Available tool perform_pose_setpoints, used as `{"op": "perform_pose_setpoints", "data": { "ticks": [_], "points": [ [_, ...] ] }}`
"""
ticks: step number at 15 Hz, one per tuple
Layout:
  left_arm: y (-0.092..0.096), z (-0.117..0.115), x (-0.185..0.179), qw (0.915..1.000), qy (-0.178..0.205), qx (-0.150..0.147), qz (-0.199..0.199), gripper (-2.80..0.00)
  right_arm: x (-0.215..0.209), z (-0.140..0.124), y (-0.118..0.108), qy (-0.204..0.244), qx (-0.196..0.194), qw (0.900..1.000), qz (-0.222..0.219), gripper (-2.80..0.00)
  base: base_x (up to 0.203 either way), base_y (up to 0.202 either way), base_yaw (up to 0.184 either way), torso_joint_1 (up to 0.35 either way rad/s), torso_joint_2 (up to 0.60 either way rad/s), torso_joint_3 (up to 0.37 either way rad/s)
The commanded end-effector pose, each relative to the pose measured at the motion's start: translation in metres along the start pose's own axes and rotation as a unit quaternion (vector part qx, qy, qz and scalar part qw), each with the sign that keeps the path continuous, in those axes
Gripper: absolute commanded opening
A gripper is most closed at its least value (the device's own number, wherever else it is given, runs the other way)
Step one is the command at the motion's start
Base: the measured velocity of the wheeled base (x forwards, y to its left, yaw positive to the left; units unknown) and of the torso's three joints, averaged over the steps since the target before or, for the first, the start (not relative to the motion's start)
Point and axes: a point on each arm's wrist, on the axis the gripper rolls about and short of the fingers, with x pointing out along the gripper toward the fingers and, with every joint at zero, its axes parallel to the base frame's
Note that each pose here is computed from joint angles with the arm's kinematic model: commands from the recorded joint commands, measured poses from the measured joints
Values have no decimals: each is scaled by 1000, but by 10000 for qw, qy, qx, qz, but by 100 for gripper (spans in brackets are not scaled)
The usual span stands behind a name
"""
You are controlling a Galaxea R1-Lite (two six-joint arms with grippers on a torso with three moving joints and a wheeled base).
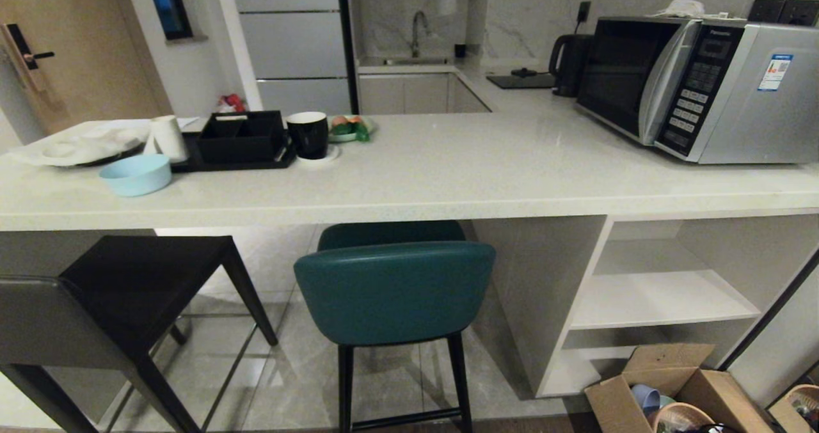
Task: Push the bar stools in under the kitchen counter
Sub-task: Pull the blue chair out from under the dining table
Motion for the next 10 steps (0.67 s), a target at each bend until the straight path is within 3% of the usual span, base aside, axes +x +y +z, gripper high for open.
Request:
{"op": "perform_pose_setpoints", "data": {
  "ticks": [1,10],
  "points": [
    [0,0,0,10000,-4,-1,0,-280,0,0,0,-4,4,10000,1,-280,0,0,0,0,0,0],
    [0,0,0,10000,-4,-1,0,-280,0,0,0,-8,4,10000,1,-280,0,0,0,-5,14,9]
  ]
}}
